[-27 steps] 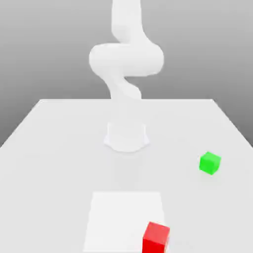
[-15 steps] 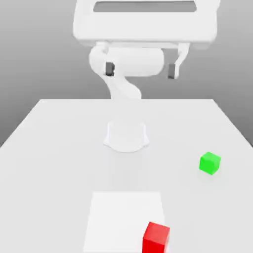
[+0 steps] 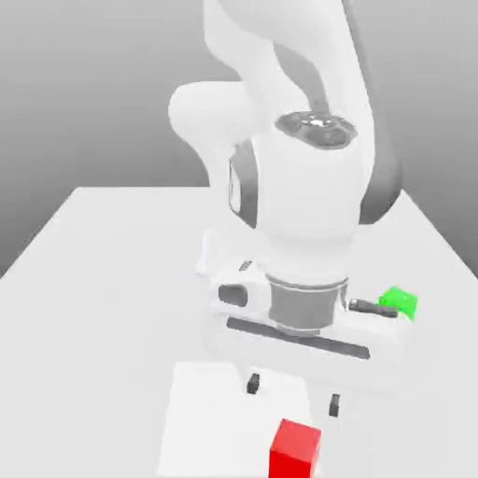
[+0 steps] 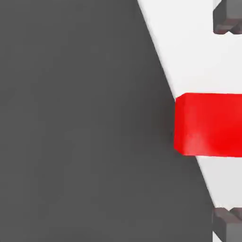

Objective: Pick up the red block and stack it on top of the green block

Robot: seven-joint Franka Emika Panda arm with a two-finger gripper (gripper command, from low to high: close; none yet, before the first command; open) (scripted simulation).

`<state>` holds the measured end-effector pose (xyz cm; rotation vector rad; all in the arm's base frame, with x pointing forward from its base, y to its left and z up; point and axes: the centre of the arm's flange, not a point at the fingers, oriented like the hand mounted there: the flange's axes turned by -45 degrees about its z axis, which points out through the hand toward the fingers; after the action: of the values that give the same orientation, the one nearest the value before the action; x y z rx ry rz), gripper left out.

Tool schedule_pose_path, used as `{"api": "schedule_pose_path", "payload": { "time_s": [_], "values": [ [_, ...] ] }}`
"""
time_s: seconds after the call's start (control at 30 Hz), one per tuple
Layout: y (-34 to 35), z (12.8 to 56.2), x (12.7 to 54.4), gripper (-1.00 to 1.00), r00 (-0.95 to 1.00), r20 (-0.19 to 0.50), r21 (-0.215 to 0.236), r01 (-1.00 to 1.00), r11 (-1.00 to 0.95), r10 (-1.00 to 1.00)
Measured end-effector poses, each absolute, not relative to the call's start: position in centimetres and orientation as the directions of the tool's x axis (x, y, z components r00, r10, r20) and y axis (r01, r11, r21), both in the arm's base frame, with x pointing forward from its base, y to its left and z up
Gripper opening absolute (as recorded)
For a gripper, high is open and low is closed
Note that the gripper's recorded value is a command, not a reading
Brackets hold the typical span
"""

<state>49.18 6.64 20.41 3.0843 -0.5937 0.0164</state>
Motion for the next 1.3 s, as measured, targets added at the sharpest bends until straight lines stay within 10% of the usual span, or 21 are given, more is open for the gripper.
{"api": "schedule_pose_path", "payload": {
  "time_s": [0.1,0.13,0.53,0.8,1.07,1.3],
  "values": [
    [6.7,16.3,49.1,0.0,0.927,0.001,-0.001,-0.376,-0.927,-0.376],
    [6.8,15.1,49.0,-1.0,0.927,0.001,-0.001,-0.375,-0.927,-0.375],
    [7.6,20.6,48.6,-1.0,0.934,0.0,-0.005,-0.358,-0.934,-0.358],
    [26.2,24.8,33.2,-1.0,0.988,-0.017,-0.05,0.156,-0.987,0.157],
    [28.8,24.8,18.4,-1.0,0.862,-0.003,-0.01,0.506,-0.862,0.506],
    [28.9,21.7,17.4,-1.0,0.841,0.007,0.014,0.54,-0.841,0.54]
  ]
}}
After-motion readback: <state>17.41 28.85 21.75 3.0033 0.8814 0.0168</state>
